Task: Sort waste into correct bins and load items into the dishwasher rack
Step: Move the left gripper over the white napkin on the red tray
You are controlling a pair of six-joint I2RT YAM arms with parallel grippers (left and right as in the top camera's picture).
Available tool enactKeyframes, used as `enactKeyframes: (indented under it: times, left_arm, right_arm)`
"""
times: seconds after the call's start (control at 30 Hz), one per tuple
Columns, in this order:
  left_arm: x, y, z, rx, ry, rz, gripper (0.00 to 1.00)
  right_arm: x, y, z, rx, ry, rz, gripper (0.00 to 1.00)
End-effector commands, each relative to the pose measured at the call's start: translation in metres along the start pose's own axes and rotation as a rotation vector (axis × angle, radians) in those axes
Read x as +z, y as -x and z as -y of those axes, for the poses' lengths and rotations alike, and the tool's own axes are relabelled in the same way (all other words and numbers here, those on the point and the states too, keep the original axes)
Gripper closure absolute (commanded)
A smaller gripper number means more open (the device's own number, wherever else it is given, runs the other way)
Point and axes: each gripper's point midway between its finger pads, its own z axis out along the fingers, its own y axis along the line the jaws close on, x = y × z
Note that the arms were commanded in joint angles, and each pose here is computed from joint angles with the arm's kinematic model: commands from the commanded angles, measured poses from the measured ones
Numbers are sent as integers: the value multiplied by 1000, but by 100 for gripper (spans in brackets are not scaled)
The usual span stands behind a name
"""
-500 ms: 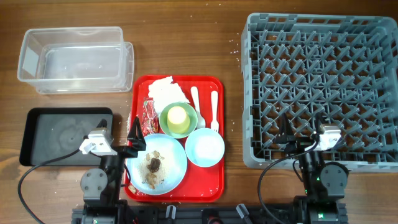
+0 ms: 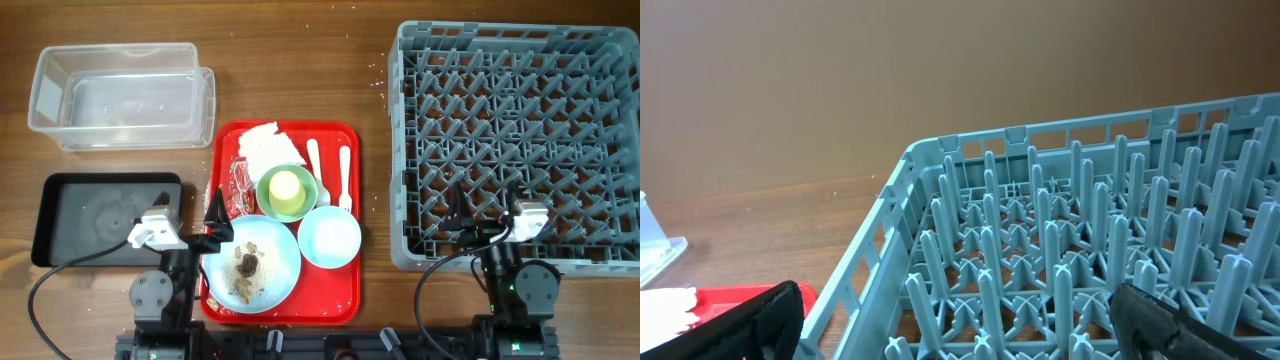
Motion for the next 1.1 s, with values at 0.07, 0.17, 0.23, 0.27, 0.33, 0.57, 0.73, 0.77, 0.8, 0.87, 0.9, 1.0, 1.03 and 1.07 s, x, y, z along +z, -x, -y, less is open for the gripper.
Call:
enactKeyframes:
  times: [0.07, 0.17, 0.23, 0.27, 0.33, 0.57, 0.73, 0.77, 0.8, 0.87, 0.9, 1.0, 1.03, 1.07]
  left_arm:
    - [1, -3, -2, 24, 11, -5, 0]
    - [1, -3, -2, 24, 11, -5, 0]
    - [1, -4, 0, 23, -1, -8, 0]
    - [0, -6, 11, 14, -64, -25, 0]
    - [-5, -11, 42, -145, -240, -76, 0]
    - [-25, 43, 88, -376, -516, 37, 0]
    - [-11, 113, 55, -174, -128, -18, 1]
    - [3, 121, 59, -147, -77, -179, 0]
    - [8, 122, 63, -140, -67, -263, 0]
    - [26, 130, 79, -157, -79, -460, 0]
    - [34, 132, 86, -172, -95, -531, 0]
    - [72, 123, 79, -178, 9, -669, 1]
    - [80, 110, 67, -199, 130, -735, 0]
    - [89, 91, 63, -193, 203, -810, 0]
  right_arm:
    - [0, 2, 1, -12, -3, 8, 0]
    - [0, 2, 1, -12, -3, 8, 1]
    - [0, 2, 1, -12, -3, 8, 0]
    - [0, 2, 1, -12, -3, 8, 0]
    - [0, 2, 1, -12, -3, 8, 0]
    - [0, 2, 1, -12, -3, 8, 0]
    - [0, 2, 1, -13, -3, 8, 0]
    - [0, 2, 1, -12, -3, 8, 0]
    - [0, 2, 1, -12, -3, 8, 0]
    - [0, 2, 1, -12, -3, 8, 0]
    - [0, 2, 1, -12, -3, 8, 0]
    - [0, 2, 1, -12, -3, 8, 0]
    - [0, 2, 1, -12, -3, 8, 0]
    - [0, 2, 1, -13, -3, 8, 0]
